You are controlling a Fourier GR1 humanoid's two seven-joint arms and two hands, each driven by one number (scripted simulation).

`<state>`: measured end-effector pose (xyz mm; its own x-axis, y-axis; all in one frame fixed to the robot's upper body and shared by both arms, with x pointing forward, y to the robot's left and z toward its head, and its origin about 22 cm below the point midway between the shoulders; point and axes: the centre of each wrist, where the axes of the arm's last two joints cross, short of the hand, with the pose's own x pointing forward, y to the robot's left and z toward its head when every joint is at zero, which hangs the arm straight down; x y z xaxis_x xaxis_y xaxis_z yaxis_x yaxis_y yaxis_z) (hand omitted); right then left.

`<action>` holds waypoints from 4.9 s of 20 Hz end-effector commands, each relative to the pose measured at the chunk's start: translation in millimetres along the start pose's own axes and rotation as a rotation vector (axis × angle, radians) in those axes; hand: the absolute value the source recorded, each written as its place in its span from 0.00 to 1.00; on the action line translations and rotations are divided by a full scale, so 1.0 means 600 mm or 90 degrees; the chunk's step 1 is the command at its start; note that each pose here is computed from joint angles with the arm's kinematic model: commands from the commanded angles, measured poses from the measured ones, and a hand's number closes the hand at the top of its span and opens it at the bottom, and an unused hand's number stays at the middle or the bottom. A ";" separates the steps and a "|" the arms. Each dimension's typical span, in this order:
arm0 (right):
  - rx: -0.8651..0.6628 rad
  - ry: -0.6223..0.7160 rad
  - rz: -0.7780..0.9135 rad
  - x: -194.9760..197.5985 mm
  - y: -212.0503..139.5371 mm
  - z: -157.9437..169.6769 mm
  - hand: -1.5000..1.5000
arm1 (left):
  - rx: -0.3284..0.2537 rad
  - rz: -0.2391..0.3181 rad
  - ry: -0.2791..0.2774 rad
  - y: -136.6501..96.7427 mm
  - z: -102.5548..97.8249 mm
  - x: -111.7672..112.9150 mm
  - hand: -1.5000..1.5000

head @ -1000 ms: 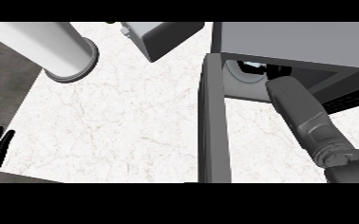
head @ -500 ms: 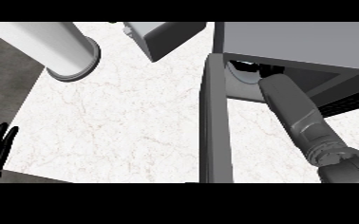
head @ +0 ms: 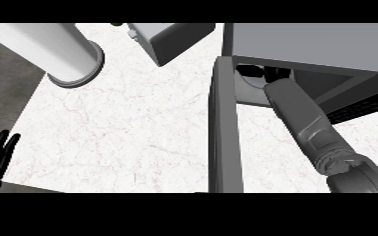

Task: Pick up the milk, place it into the microwave and close the microwave

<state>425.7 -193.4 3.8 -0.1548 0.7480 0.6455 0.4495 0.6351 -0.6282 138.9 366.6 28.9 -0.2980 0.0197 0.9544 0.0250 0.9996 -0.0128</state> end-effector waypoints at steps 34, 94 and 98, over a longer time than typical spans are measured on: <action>0.151 0.005 -0.421 -0.071 0.049 0.167 0.00 | -0.081 0.063 0.027 -0.083 0.050 -0.004 0.00; 0.220 -0.174 -0.651 -0.037 -0.360 0.240 0.00 | -0.461 -0.107 0.089 -0.599 -0.237 -0.113 0.00; 0.248 -0.203 -0.676 -0.026 -0.362 0.239 0.00 | -0.425 -0.050 0.044 -0.603 -0.258 -0.099 1.00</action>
<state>201.3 -320.6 60.7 -0.5236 -0.1742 0.8340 -0.2634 0.9640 0.0360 285.6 6.2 7.6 -0.2342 -0.1640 0.9583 0.6218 0.7324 0.2773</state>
